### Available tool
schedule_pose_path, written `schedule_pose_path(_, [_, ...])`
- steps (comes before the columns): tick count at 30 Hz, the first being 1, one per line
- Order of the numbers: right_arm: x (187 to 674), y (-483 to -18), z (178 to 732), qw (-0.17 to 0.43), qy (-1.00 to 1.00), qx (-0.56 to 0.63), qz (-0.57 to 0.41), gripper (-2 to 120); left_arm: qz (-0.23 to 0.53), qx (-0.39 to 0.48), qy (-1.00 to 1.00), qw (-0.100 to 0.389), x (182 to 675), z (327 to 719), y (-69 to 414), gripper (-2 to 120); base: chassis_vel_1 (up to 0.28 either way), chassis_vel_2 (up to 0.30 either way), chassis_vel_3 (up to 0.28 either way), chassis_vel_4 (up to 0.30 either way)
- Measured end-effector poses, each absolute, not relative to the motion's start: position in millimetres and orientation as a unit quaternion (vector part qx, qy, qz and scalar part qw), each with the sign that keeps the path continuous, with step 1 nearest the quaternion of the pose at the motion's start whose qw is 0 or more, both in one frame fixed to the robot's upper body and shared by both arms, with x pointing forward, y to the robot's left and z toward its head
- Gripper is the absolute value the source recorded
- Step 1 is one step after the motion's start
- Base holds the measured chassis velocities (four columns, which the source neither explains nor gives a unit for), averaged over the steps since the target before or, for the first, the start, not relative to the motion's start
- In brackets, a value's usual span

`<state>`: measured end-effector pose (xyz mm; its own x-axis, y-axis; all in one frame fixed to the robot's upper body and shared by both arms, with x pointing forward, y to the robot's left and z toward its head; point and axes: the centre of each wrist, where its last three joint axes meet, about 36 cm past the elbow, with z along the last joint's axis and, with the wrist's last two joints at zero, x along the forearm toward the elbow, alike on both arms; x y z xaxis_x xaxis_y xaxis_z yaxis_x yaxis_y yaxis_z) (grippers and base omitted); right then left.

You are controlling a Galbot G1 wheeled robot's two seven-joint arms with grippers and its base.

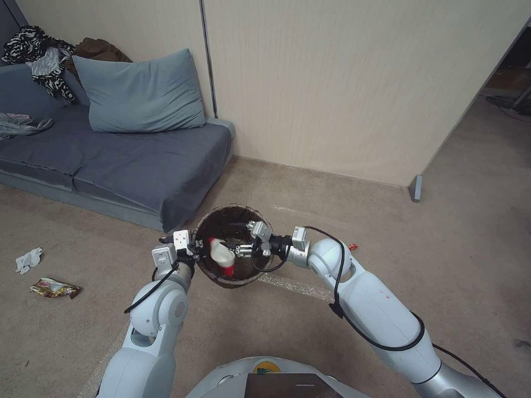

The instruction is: Pick up the trash bin, then pick up the garbage from the floor and place it into the trash bin.

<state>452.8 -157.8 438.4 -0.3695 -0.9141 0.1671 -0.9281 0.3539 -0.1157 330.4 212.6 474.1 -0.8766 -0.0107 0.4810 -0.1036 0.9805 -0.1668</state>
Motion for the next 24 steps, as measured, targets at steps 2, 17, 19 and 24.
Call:
schedule_pose_path(2, [452, -158, 439, 0.037, -0.822, 0.561, 0.096, 83, 0.094, 0.03, -0.964, 0.246, 330, 475, 213, 3, 0.0, 0.0, 0.0, 0.0])
schedule_pose_path(17, [436, -199, 469, 0.013, -0.836, 0.537, 0.116, 100, 0.097, 0.037, -0.965, 0.241, 334, 476, 218, 3, 0.0, 0.0, 0.0, 0.0])
schedule_pose_path(19, [426, -223, 477, 0.007, -0.841, 0.524, 0.134, 100, 0.097, 0.037, -0.965, 0.24, 335, 477, 218, 3, 0.0, 0.0, 0.0, 0.0])
schedule_pose_path(24, [411, -252, 487, -0.005, -0.854, 0.497, 0.151, 100, 0.098, 0.037, -0.965, 0.24, 335, 477, 218, 3, 0.0, 0.0, 0.0, 0.0])
